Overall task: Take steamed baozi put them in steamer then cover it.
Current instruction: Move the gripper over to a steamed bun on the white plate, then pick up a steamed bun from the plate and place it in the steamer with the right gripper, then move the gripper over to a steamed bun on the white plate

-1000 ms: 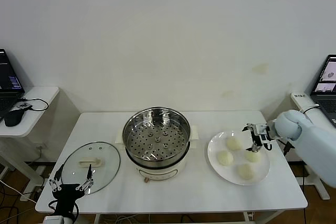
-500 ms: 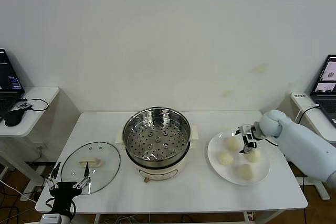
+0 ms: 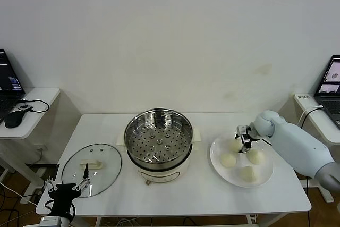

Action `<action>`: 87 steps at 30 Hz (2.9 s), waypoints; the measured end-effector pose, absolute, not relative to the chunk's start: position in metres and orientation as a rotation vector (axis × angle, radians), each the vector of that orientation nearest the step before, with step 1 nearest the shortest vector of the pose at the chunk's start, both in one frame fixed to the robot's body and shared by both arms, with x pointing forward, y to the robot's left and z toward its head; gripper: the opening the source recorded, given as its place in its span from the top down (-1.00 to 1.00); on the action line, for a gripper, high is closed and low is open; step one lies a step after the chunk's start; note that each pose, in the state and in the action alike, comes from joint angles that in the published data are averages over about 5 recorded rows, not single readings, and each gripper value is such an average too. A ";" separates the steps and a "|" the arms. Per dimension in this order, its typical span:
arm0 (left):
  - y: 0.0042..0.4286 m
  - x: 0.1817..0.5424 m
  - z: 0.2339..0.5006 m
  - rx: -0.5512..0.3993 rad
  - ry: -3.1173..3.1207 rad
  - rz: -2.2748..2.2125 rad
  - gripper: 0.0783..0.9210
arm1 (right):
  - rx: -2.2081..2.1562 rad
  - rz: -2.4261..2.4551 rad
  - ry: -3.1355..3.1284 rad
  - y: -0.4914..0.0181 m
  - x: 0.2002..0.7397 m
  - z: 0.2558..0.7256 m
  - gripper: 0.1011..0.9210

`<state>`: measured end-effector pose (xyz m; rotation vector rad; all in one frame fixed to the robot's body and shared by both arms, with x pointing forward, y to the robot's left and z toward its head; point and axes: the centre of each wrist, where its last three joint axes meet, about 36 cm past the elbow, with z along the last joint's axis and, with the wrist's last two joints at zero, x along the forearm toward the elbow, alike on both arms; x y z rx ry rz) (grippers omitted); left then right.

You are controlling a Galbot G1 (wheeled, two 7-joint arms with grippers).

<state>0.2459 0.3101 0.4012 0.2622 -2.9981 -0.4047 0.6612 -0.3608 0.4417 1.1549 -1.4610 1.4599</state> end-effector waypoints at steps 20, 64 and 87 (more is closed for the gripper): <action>0.311 0.247 0.403 0.225 -3.007 -0.376 -0.77 | 1.242 1.595 -1.569 -0.344 0.676 0.585 -0.16; 0.317 0.258 0.405 0.246 -3.037 -0.343 -0.77 | 1.917 2.352 -0.909 -0.028 0.697 0.592 -0.16; 0.314 0.257 0.409 0.228 -3.042 -0.343 -0.77 | 1.917 2.413 -0.839 -0.041 0.701 0.615 -0.76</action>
